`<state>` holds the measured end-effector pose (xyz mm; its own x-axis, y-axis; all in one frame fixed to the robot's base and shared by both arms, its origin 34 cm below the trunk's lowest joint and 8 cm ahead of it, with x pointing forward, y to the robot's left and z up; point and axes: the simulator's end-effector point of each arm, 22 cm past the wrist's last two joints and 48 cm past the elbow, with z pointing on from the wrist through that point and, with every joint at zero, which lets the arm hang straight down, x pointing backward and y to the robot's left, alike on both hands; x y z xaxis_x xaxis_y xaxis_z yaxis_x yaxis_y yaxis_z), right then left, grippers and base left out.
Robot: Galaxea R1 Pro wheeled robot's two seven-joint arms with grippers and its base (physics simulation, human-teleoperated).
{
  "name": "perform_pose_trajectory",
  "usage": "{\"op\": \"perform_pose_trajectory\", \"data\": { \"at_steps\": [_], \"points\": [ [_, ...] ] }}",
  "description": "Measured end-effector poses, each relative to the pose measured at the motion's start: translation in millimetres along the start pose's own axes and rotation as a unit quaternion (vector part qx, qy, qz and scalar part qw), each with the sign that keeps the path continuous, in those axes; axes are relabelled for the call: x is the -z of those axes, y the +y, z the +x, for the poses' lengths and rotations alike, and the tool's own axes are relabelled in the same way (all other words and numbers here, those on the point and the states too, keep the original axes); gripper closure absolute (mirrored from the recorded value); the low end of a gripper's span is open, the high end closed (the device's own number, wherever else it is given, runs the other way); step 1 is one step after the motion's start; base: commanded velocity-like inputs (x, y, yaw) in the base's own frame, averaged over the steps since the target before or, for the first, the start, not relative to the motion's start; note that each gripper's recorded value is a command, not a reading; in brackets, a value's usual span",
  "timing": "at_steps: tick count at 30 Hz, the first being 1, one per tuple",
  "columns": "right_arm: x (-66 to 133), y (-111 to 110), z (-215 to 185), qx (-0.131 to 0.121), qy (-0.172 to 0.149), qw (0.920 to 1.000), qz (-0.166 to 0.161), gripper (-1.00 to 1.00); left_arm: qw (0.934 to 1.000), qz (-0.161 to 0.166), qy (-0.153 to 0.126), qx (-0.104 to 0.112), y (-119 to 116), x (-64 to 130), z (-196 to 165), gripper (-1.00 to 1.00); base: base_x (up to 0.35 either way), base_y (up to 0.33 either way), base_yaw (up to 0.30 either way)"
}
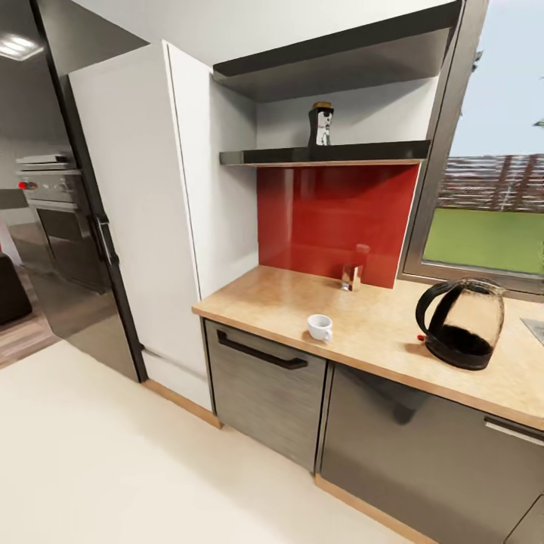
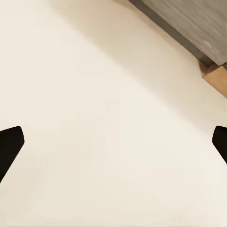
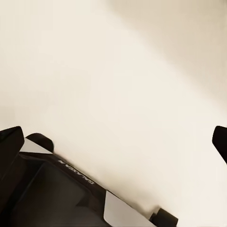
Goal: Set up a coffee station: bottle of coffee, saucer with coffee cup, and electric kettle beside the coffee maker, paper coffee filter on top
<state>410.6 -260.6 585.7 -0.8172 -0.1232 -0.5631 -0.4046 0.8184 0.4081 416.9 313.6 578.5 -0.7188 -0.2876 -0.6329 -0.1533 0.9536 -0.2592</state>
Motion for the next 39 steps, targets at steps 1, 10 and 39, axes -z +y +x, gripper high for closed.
{"op": "perform_pose_trajectory", "data": {
  "at_steps": [1,10,39],
  "points": [
    [0.2,-0.3,0.1,0.0,0.0,1.0,0.0,-1.0,1.0,0.0,0.0,0.0,0.0,0.0,-0.1,-1.0,0.053,0.212,-0.01],
    [0.6,-0.8,0.4,0.0,0.001,1.0,0.001,-1.0,1.0,0.0,0.0,0.0,-0.1,-0.1,-0.3,-1.0,0.022,0.077,-0.184],
    [0.5,-1.8,0.2,0.0,0.0,1.0,0.003,-1.0,1.0,0.0,0.0,0.0,0.3,0.2,-0.5,-1.0,0.03,0.095,-0.197]
  ]
}}
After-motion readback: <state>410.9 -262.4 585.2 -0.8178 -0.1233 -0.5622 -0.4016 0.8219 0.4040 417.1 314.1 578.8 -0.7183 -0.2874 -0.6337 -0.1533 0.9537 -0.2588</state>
